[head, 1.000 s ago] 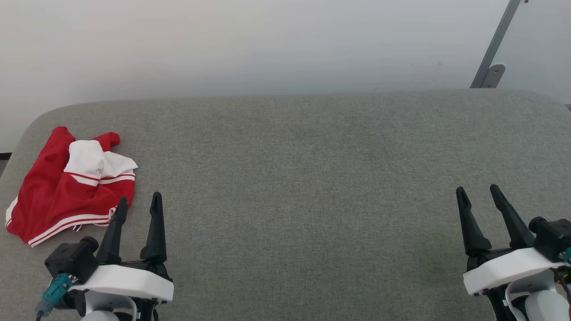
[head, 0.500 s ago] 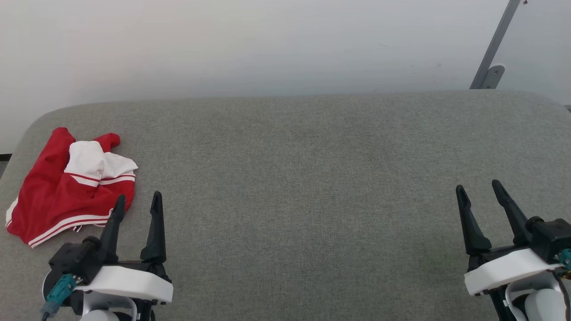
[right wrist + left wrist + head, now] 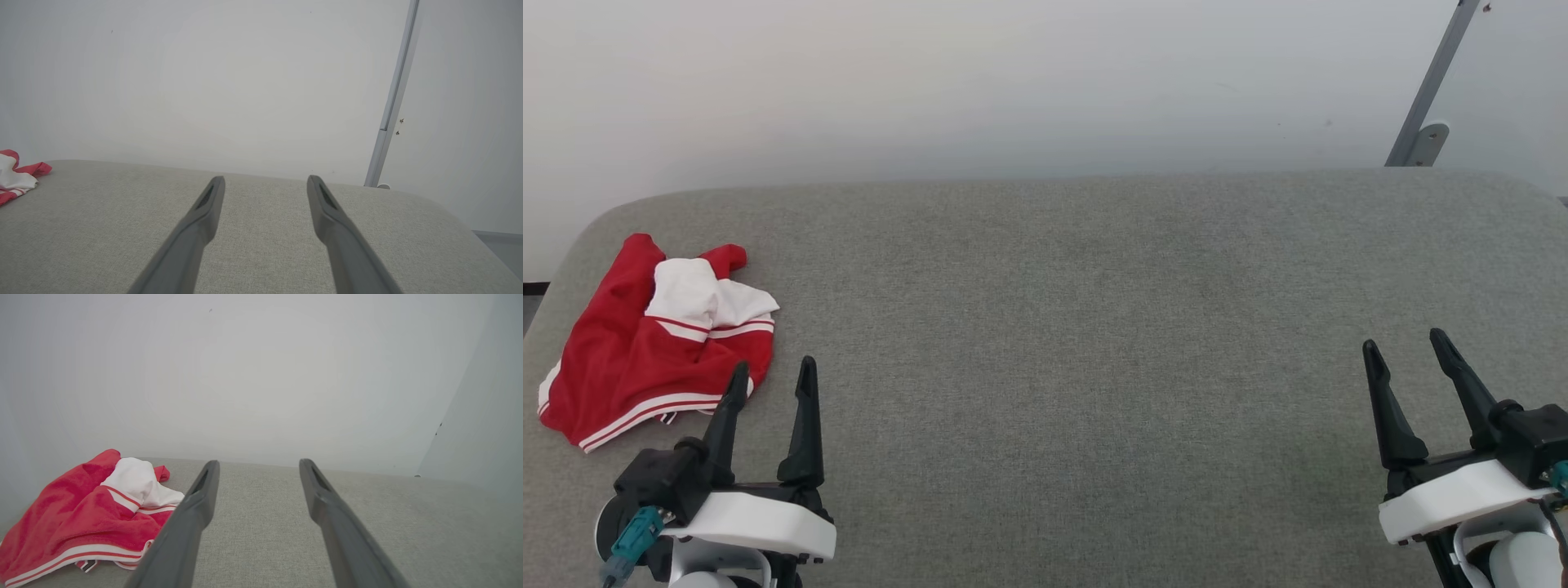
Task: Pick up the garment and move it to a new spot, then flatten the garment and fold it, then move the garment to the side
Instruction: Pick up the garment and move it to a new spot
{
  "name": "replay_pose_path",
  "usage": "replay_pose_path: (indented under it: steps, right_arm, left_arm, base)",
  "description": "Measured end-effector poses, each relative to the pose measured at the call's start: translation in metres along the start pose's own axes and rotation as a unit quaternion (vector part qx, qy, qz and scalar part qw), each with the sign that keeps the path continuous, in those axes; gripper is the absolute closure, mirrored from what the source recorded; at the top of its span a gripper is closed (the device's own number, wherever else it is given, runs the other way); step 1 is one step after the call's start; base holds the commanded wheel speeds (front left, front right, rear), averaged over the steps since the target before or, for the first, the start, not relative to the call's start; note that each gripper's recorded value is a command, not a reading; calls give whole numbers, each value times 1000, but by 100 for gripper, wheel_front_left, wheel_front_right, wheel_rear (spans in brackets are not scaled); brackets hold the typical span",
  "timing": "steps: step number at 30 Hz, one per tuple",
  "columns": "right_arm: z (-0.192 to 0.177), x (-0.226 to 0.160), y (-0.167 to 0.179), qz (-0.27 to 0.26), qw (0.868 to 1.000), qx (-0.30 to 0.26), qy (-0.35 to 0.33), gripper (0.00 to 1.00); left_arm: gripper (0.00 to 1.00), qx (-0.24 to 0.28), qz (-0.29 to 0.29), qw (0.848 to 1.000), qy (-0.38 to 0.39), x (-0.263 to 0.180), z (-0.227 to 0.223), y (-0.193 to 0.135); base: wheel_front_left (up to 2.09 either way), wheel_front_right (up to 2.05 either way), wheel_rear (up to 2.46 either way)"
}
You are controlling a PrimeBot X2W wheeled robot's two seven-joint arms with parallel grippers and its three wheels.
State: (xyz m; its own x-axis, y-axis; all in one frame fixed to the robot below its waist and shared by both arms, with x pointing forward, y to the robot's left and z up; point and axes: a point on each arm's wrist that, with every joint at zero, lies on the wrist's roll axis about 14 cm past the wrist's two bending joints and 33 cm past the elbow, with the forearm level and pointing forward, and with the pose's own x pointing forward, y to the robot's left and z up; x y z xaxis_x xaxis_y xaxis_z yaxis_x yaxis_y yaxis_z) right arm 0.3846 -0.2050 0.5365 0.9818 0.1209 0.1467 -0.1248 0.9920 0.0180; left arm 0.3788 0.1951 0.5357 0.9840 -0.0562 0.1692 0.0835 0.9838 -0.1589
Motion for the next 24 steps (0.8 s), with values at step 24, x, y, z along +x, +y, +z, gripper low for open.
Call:
replay_pose_path:
  steps: [24]
  right_arm:
    - [-9, 43, 110, 163, 986, 27, 10, 0]
  left_arm:
    - [0, 9, 178, 984, -16, -77, 18, 101]
  base:
    - [0, 0, 0]
